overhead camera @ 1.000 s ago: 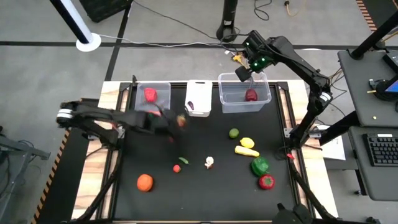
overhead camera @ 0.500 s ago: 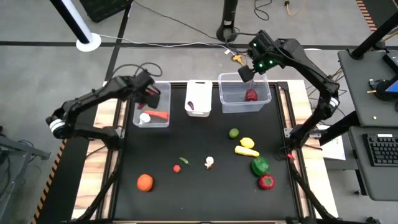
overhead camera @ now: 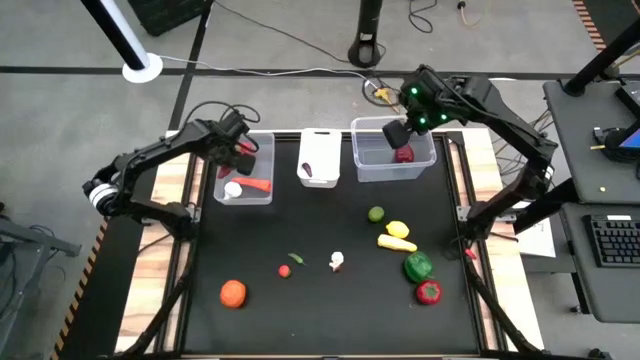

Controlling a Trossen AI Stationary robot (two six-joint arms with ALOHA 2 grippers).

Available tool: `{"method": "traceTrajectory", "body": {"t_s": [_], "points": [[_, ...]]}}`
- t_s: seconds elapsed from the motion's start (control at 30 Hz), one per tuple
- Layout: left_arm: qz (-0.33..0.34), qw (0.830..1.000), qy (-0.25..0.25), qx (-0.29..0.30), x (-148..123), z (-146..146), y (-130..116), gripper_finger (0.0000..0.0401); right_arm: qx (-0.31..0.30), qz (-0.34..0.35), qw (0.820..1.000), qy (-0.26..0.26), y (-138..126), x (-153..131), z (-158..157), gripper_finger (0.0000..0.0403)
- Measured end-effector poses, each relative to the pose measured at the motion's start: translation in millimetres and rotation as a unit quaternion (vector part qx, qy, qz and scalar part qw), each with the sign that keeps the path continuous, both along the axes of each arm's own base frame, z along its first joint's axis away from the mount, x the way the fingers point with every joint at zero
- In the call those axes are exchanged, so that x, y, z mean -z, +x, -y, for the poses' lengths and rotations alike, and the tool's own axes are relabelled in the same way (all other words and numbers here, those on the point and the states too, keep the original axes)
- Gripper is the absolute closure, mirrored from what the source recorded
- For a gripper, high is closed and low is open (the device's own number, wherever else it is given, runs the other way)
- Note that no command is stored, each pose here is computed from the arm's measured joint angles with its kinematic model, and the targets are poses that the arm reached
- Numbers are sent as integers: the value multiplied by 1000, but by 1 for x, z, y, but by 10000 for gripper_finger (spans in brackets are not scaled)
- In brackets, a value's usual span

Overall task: Sort produce into baskets
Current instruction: Put the orange chili pepper into the left transparent bin, then put the green lime into the right transparent bin

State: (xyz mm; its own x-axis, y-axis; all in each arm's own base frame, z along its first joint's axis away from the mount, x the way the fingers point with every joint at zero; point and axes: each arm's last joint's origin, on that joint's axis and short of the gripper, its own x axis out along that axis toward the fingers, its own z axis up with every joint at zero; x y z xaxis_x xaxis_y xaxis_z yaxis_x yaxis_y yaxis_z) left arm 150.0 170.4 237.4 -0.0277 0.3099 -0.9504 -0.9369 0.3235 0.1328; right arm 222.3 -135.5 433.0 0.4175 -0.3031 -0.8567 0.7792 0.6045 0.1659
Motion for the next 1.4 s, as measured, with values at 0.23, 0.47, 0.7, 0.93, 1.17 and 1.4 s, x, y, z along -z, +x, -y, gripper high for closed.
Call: {"method": "traceTrajectory", "body": {"t_s": [0.23,0.47,0.7,0.93,1.17,1.4], "points": [[-12,1000,1,0,3,-2,1,273,-15,-18,999,30,7,3,-24,117],[-16,1000,12,4,0,-1,0,225,-26,-31,998,57,14,6,-48,117],[50,998,33,32,-24,21,-2,216,-31,-60,994,87,24,24,-74,117],[176,978,77,83,-60,64,-1,215,-21,-105,988,114,41,72,-97,117],[255,956,99,106,-80,101,-7,215,2,-112,985,129,55,132,-109,117],[273,948,122,113,-86,115,-12,215,39,-105,985,133,58,182,-122,108]]}}
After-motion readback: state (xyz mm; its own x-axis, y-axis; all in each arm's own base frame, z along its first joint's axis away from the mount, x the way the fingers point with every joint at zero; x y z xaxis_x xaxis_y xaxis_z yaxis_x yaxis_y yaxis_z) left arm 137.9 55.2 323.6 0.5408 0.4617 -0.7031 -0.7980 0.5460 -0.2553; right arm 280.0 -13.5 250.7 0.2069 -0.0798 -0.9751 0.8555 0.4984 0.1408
